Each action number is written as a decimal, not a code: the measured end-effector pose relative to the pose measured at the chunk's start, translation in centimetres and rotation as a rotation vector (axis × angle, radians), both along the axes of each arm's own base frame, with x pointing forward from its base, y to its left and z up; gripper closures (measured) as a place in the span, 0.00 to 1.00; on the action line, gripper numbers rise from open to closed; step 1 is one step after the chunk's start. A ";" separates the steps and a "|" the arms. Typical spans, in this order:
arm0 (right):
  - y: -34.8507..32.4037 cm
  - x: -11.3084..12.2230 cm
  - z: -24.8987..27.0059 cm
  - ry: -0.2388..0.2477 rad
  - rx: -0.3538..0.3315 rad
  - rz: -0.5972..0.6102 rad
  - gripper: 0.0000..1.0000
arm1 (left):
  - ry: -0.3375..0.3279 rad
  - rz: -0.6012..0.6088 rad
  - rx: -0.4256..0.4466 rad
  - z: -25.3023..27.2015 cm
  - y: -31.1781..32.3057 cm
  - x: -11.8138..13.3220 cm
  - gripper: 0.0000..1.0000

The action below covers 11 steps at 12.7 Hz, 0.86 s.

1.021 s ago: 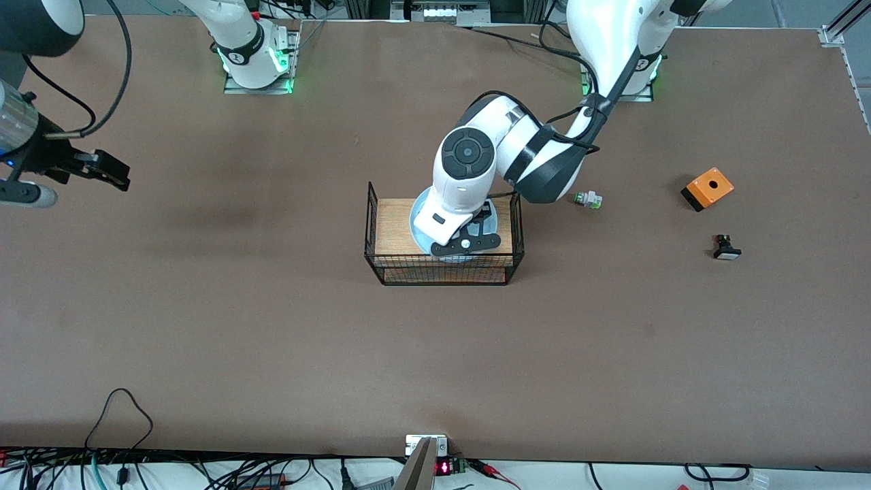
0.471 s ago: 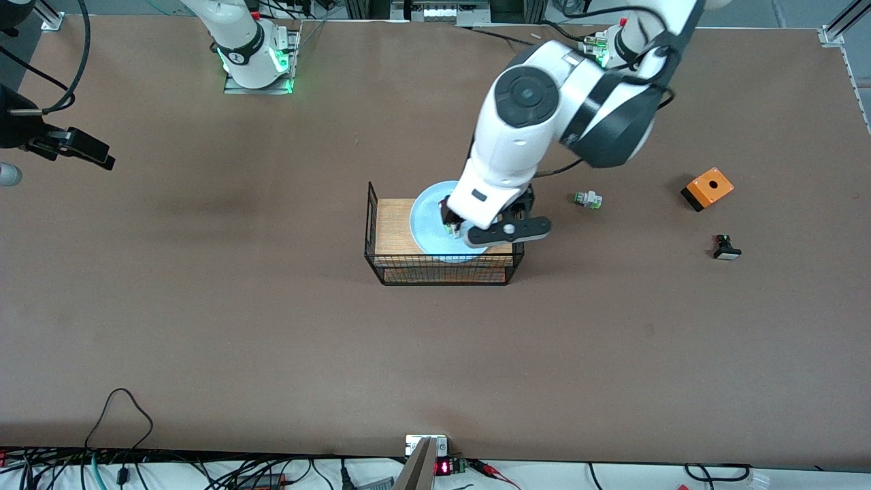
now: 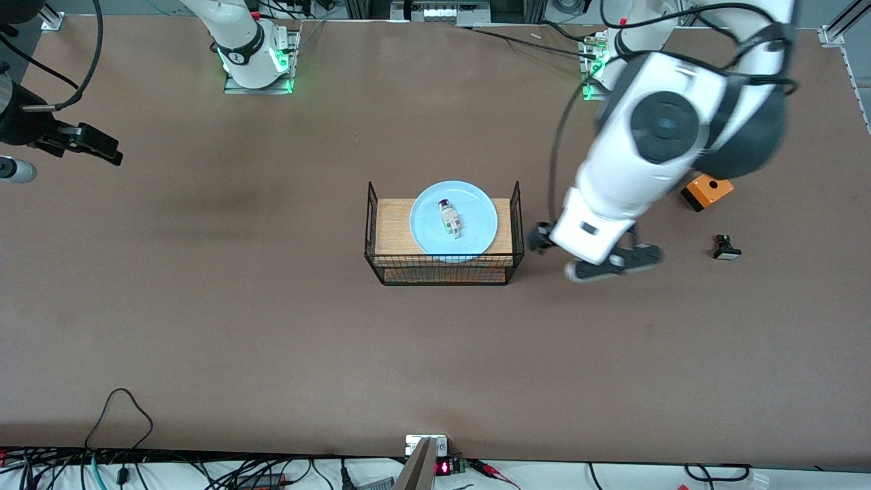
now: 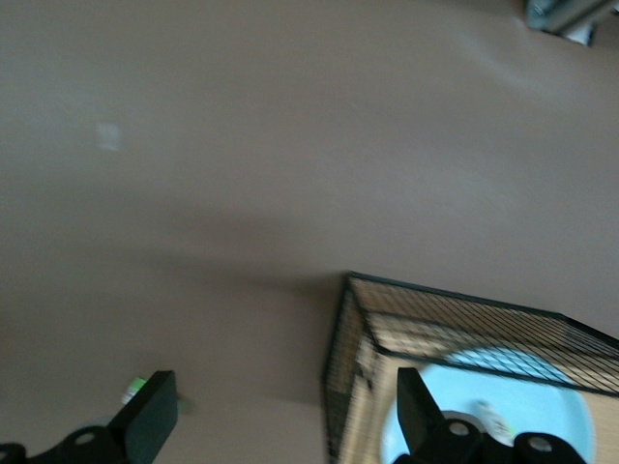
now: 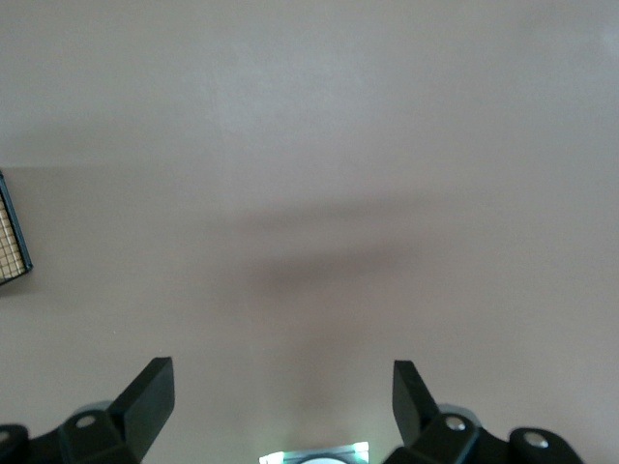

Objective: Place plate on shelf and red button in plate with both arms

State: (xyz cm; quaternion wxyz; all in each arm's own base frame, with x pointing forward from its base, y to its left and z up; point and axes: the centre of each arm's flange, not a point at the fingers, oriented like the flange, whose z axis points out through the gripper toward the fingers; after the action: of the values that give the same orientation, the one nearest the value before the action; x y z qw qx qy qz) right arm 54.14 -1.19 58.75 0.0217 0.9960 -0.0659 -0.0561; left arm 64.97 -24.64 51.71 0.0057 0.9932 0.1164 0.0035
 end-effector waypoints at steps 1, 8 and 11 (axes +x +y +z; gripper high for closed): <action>-0.1 -0.2 -0.7 0.019 0.000 -0.001 0.00 | -0.009 -0.005 0.002 0.9 4.1 1.0 0.00; -1.1 0.7 -1.6 0.049 0.001 -0.020 0.00 | -0.012 -0.142 0.015 3.5 24.9 2.4 0.00; -1.0 1.0 -0.2 0.018 0.001 -0.019 0.00 | 0.031 -0.217 0.018 2.7 28.1 0.1 0.00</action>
State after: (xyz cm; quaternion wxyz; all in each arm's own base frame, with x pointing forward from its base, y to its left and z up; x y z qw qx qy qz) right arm 55.09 -2.23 58.54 0.0214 0.9948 -0.0754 -0.0653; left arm 65.06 3.44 54.46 -0.0045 0.9999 0.0080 -0.0113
